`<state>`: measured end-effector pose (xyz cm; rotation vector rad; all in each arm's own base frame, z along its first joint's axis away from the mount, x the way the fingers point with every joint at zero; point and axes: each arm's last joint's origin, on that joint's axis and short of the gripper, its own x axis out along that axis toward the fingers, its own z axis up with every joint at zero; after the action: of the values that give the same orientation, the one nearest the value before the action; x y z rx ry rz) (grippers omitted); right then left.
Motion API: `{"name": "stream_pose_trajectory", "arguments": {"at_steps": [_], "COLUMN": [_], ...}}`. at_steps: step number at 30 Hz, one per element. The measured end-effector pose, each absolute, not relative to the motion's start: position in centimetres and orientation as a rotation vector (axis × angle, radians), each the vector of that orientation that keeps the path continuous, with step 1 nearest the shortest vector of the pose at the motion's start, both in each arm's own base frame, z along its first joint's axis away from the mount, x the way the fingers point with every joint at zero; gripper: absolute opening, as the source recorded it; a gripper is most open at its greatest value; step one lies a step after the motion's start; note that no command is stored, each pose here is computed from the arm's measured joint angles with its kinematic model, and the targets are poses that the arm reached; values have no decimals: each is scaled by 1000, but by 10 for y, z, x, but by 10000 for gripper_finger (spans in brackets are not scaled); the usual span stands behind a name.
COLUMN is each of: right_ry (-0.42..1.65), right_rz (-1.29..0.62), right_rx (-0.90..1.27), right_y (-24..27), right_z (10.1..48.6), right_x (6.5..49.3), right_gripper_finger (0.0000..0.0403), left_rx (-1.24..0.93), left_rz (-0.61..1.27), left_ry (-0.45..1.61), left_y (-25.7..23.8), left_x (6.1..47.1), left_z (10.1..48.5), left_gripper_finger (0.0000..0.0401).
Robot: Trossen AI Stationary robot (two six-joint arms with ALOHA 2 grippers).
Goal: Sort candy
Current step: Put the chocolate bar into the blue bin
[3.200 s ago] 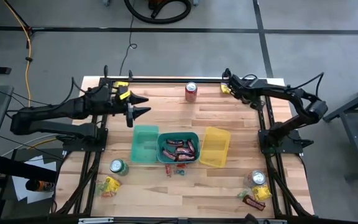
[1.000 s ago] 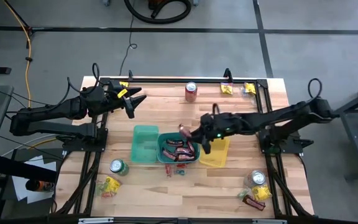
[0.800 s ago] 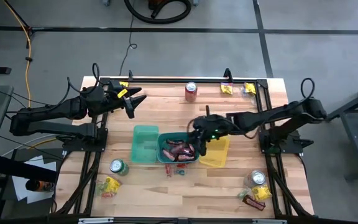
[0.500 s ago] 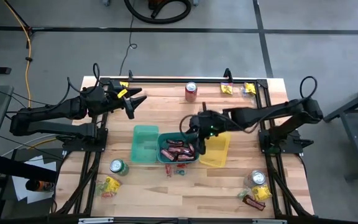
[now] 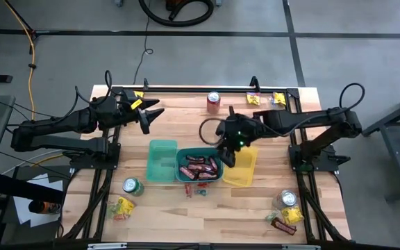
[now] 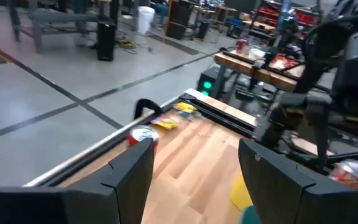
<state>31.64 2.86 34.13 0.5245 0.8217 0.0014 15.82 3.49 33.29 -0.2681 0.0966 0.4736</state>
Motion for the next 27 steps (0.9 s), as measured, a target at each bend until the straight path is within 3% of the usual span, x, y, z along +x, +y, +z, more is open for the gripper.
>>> {"name": "stream_pose_trajectory", "arguments": {"at_steps": [4, 10, 21, 27], "right_ry": [1015, 1245, 1306, 1393], "right_rz": [75, 158, 97, 76], "right_rx": [699, 713, 624, 518], "right_y": [57, 122, 231, 282], "right_z": [334, 328, 322, 291], "right_x": [303, 273, 194, 158], "right_gripper_finger": [204, 204, 204, 204], "left_rx": [-292, -351, -263, -305], "left_rz": [399, 378, 379, 384], "left_ry": [98, 88, 104, 105], "left_y": [33, 32, 32, 33], "left_x": [159, 160, 159, 161], "left_z": [333, 334, 334, 332], "left_gripper_finger": [222, 222, 222, 222]}}
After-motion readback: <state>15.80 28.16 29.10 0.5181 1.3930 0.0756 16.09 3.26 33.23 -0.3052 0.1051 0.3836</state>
